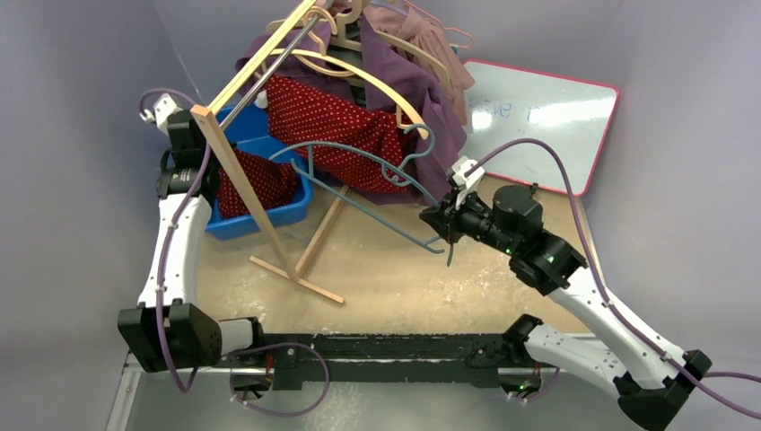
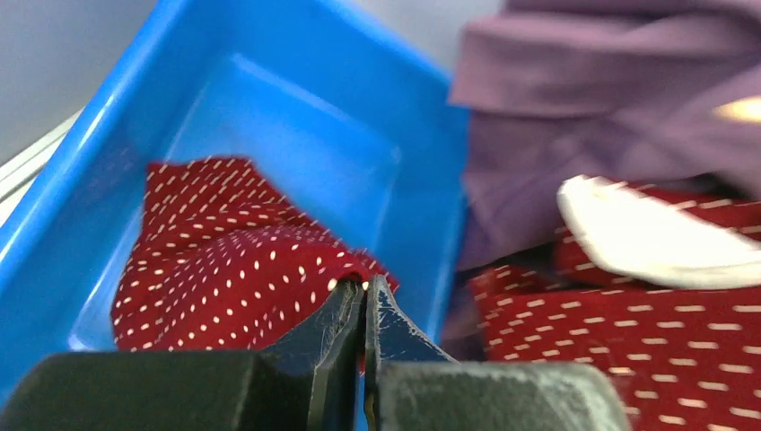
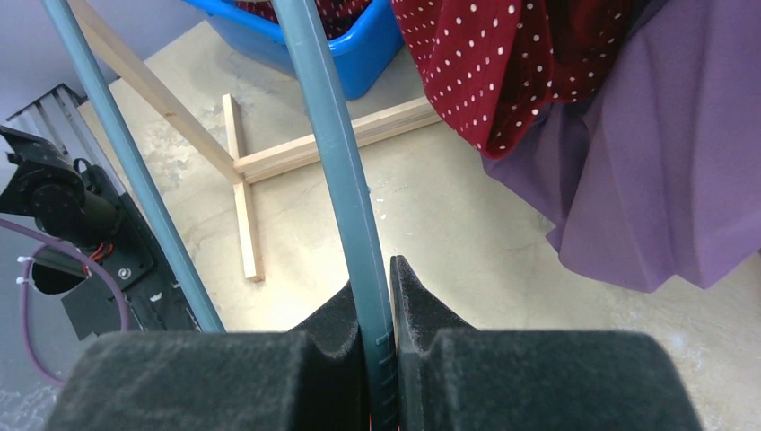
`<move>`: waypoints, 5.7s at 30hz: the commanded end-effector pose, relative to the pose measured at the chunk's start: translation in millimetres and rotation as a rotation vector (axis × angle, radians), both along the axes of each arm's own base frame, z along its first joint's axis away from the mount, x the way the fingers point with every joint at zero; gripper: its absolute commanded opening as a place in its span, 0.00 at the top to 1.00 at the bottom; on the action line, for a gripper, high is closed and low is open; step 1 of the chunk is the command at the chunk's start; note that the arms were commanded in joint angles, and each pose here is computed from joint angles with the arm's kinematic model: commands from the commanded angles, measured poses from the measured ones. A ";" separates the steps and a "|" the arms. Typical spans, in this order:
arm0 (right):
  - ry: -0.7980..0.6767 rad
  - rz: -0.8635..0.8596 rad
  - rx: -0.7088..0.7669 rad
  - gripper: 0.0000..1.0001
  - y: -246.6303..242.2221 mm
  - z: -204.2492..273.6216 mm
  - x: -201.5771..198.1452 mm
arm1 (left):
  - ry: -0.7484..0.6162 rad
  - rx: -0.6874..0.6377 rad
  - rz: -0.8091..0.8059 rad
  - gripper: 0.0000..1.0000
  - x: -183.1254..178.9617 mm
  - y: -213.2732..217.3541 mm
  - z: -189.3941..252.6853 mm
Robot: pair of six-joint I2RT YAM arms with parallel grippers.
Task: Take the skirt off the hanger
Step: Place the skirt in the bin, then place the hanger at the clothesline, then pick up the hanger from the clothesline.
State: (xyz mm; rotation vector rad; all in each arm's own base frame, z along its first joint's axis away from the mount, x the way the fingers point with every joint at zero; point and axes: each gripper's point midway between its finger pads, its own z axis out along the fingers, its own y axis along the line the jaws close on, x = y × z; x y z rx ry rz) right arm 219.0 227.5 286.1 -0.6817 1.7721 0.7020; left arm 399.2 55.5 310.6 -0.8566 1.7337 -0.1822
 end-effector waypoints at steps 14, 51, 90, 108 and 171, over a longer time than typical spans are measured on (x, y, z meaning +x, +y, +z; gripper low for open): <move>-0.140 -0.038 0.077 1.00 -10.6 62.4 1.1 | 0.133 0.159 0.048 0.54 -35.2 23.1 -33.7; -0.212 -0.153 0.075 1.00 99.1 154.1 101.5 | -0.011 0.166 -0.088 0.06 -75.8 -6.2 -35.5; -0.187 -0.060 -0.019 0.73 164.6 131.6 118.2 | 0.001 0.132 -0.132 0.07 -68.8 -14.7 -43.3; -0.053 -0.020 0.020 0.21 72.3 121.5 24.1 | 0.022 0.114 -0.151 0.07 -63.0 -18.0 -55.8; -0.333 0.069 0.022 0.42 85.0 186.3 153.2 | 0.015 0.097 -0.176 0.06 -63.6 -24.0 -59.5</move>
